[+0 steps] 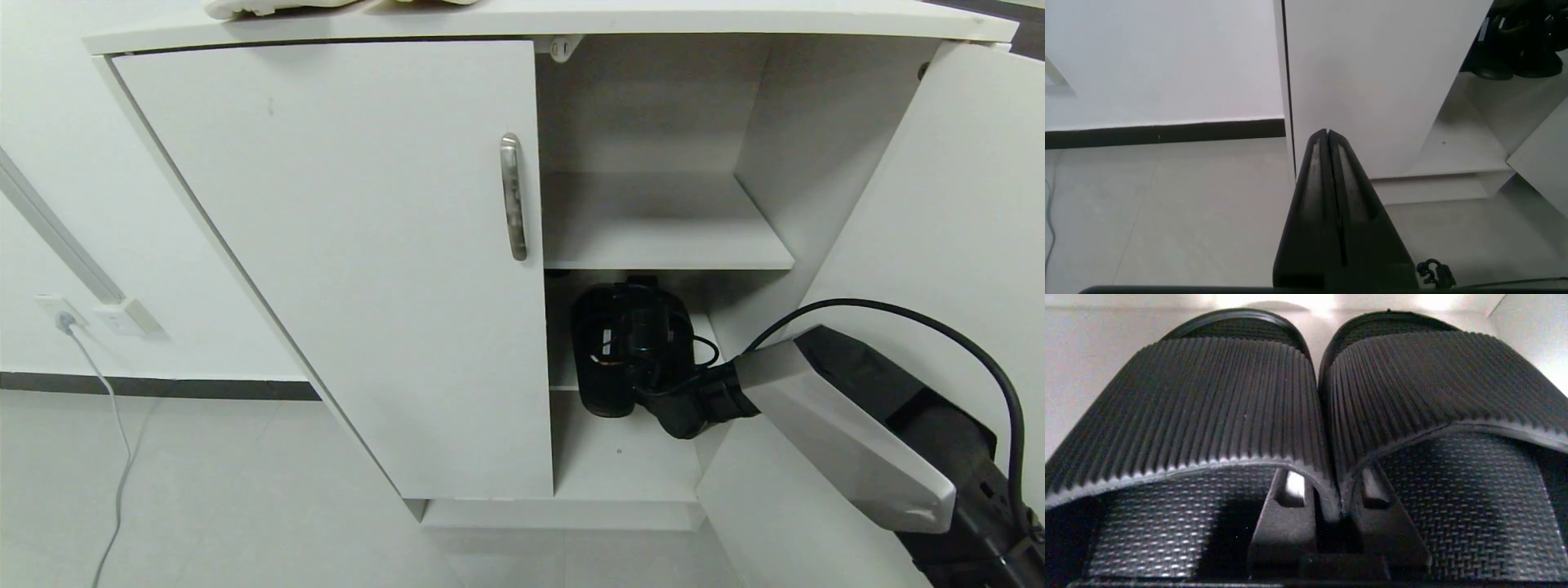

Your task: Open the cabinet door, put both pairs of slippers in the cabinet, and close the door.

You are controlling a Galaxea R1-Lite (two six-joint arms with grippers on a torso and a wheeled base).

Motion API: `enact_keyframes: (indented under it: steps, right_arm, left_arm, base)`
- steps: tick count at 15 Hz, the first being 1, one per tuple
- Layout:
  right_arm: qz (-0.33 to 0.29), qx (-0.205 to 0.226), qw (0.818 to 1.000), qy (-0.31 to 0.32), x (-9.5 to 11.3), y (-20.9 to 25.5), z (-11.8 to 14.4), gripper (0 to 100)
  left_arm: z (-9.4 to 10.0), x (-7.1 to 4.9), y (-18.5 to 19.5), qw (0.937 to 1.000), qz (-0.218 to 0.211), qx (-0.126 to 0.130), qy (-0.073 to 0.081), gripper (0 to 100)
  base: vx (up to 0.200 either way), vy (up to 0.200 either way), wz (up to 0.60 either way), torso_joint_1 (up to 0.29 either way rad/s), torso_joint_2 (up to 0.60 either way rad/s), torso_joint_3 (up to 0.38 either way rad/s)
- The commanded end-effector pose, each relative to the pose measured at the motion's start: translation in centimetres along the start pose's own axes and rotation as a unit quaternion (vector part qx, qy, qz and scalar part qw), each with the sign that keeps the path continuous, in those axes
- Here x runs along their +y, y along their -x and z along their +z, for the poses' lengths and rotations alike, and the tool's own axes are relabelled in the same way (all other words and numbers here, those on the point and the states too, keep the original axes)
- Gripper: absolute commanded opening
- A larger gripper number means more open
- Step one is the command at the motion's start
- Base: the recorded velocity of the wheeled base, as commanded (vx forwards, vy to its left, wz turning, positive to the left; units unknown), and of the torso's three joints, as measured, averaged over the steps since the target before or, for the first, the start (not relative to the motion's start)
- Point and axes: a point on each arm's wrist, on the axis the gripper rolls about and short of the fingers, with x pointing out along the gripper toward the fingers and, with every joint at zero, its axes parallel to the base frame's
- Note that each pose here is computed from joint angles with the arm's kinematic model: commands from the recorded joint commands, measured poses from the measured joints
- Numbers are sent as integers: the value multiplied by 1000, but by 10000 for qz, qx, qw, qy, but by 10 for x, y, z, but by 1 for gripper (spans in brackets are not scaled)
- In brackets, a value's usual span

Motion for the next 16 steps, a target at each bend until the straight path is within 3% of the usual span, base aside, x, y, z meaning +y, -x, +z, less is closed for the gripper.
enact_keyframes:
  steps: [1,11,12,16]
  right_arm:
    - [1,-1,10000,-4,-1,-2,0,0]
    - [53,90,9999,11,-3,-6,-11,0]
    - [43,109,9999,23,-4,-7,-14,100]
    - [-5,191,9998,85,-5,-6,-21,100]
  left_arm:
    - [0,0,0,10000,-1,0,-1,0]
    - [0,0,0,10000,14,0,14,0]
    - [0,0,0,10000,7,0,14,0]
    - [0,0,0,10000,7,0,14,0]
  base:
    - [0,0,0,0,0,0]
    - [0,0,0,0,0,0]
    - [0,0,0,0,0,0]
    - [0,0,0,0,0,0]
